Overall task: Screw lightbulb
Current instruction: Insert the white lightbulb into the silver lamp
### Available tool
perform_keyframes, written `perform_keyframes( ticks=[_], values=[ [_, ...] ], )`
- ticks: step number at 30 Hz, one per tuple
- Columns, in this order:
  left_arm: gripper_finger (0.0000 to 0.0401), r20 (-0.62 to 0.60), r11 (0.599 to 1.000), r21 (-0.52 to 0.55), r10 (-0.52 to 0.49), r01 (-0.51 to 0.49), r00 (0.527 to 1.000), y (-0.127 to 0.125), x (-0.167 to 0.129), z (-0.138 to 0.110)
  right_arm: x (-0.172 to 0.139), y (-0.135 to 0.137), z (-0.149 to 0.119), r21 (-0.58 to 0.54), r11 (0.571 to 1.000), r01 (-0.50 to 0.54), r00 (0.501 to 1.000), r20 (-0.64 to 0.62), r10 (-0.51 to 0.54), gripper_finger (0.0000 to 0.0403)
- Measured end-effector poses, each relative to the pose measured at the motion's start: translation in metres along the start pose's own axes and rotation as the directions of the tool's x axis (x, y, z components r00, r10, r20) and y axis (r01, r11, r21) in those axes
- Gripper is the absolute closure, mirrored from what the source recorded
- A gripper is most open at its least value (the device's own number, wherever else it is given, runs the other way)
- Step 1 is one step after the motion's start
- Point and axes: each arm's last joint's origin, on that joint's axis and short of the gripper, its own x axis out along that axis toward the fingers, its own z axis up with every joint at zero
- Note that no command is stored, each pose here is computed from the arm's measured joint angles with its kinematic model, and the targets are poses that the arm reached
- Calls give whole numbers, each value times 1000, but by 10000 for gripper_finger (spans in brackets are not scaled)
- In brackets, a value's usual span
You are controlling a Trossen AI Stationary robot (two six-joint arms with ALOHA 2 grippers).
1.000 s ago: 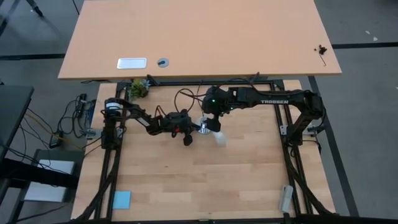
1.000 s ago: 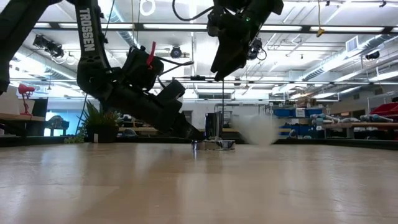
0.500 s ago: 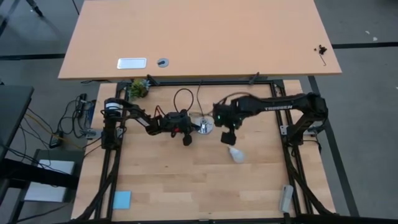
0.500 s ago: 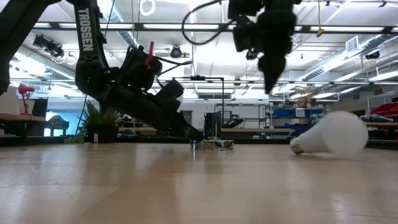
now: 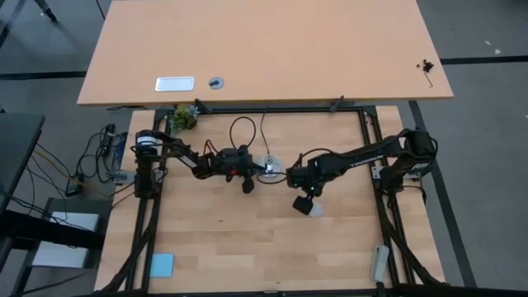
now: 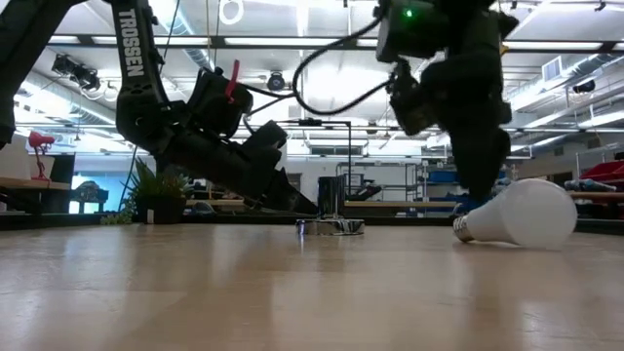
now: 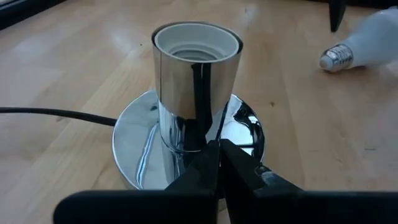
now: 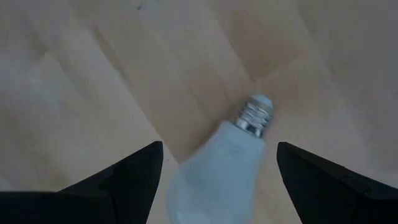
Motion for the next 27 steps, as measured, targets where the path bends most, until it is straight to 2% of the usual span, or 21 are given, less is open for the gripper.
perform_keyframes(
  ticks=[8,12,17,23,27],
  values=[
    [382,-4,1000,-3,-8,8,1000,-1,0,0,24,-13,-10,57,998,0,1000,4,-1,94],
    [382,-3,1000,-5,-13,13,1000,-3,0,0,29,-17,-11,56,998,5,1000,20,-6,120],
    [382,-1,999,-29,-27,26,1000,-4,0,0,28,-18,-9,29,999,26,999,40,-27,196],
    [382,33,991,-74,-106,108,994,-7,0,4,25,-18,-3,-35,999,13,997,75,-11,309],
    [382,84,981,-104,-158,166,984,-9,0,9,18,-16,3,-88,996,24,993,117,-14,351]
  ],
)
